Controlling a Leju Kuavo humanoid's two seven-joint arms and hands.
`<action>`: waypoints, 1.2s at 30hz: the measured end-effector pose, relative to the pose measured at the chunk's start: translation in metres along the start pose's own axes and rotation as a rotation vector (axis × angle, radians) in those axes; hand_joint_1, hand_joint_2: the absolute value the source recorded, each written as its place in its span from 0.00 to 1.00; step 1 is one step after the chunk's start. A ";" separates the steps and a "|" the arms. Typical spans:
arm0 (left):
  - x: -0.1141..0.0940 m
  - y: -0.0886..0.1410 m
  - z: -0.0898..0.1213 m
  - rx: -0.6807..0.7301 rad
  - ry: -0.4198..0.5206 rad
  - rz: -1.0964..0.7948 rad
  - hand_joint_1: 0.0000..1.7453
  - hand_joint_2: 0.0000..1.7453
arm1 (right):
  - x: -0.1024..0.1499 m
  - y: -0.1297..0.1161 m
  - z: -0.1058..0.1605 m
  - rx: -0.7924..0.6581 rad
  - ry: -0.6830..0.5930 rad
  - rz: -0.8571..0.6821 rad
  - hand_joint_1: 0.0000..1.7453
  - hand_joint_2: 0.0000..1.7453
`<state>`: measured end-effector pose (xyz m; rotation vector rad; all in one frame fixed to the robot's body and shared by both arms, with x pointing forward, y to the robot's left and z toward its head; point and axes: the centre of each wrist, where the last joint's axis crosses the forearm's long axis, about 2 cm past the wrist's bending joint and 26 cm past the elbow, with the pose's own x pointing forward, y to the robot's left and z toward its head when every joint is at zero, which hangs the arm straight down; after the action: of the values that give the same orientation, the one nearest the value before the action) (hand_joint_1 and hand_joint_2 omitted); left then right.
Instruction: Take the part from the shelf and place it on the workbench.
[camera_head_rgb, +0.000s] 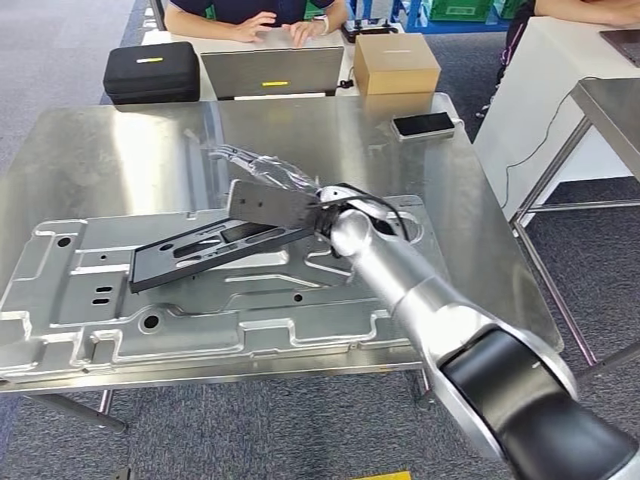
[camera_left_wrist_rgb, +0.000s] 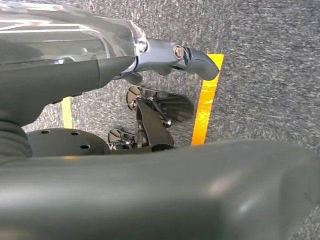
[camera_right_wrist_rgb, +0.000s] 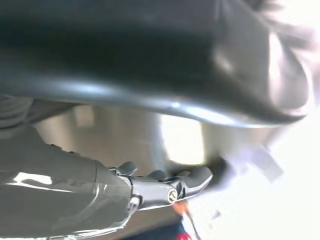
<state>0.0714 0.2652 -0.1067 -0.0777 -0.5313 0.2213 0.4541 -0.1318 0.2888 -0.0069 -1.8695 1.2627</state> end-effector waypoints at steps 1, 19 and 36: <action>-0.001 0.001 0.000 -0.002 0.001 -0.001 0.00 0.00 | 0.000 0.011 0.005 -0.061 -0.050 -0.070 0.00 0.00; -0.002 0.002 0.001 0.009 -0.004 -0.027 0.00 0.00 | 0.038 0.014 0.130 -0.608 -0.655 -0.530 0.00 0.00; -0.010 0.002 0.004 0.020 -0.014 0.007 0.00 0.00 | 0.086 -0.012 0.186 -0.631 -0.933 -0.400 0.00 0.00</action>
<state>0.0605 0.2654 -0.1084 -0.0587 -0.5430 0.2338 0.2854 -0.2403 0.3308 0.6826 -2.7992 0.3397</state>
